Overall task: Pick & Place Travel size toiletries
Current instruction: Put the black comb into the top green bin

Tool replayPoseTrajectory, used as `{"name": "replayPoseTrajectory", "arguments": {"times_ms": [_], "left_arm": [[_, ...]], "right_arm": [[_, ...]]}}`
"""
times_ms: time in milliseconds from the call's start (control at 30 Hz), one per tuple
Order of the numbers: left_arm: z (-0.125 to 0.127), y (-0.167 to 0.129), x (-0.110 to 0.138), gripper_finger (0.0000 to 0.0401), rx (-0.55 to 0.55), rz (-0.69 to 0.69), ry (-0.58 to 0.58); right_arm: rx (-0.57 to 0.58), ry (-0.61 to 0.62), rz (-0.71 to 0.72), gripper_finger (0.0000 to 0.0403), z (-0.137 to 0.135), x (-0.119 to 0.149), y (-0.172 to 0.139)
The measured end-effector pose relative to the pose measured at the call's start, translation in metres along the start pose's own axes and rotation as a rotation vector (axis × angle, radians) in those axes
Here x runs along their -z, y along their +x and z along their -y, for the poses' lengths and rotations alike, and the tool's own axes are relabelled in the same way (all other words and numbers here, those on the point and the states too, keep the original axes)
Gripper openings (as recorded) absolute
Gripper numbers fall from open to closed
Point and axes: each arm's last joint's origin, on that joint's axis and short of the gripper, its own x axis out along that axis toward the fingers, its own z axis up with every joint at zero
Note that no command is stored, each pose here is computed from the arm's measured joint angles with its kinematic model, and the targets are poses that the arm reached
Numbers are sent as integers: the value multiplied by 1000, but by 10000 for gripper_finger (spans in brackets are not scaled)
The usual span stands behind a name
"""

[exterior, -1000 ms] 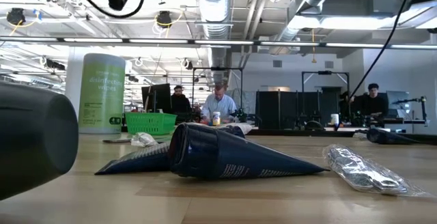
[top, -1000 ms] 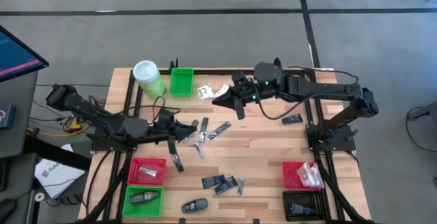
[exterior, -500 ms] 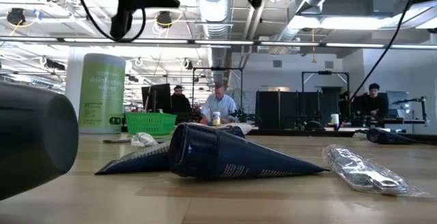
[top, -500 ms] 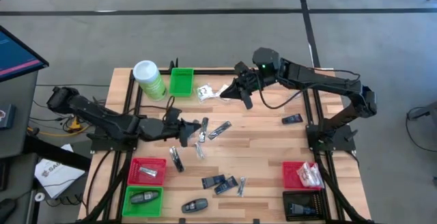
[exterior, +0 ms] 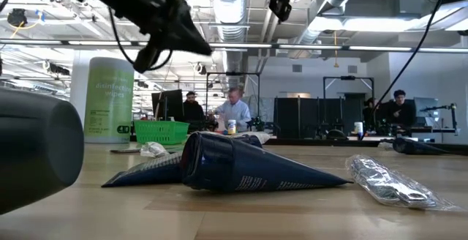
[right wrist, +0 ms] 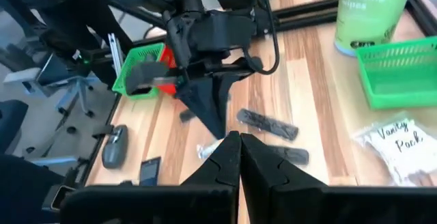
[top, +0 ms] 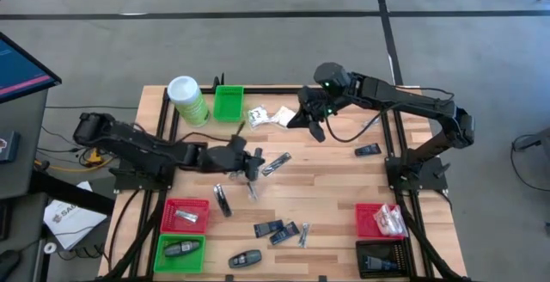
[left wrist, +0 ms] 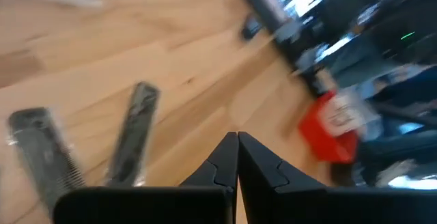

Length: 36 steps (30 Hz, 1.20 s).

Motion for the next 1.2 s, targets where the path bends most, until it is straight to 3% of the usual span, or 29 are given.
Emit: {"name": "replayPoseTrajectory", "arguments": {"times_ms": [367, 700, 933, 1200], "left_arm": [[-2, 39, -10, 0, -145, -199, 116], [-13, 37, -2, 0, -269, -288, 98], [-17, 39, -7, 0, -278, -275, 92], [-15, 54, 10, 0, -239, -313, 102]], "right_arm": [[58, -3, -141, 0, 3, 15, -2], [65, -12, -191, 0, 6, 20, 0], [17, 1, -338, 0, 25, 39, 36], [-63, -175, -407, 0, 23, 52, 72]]}}
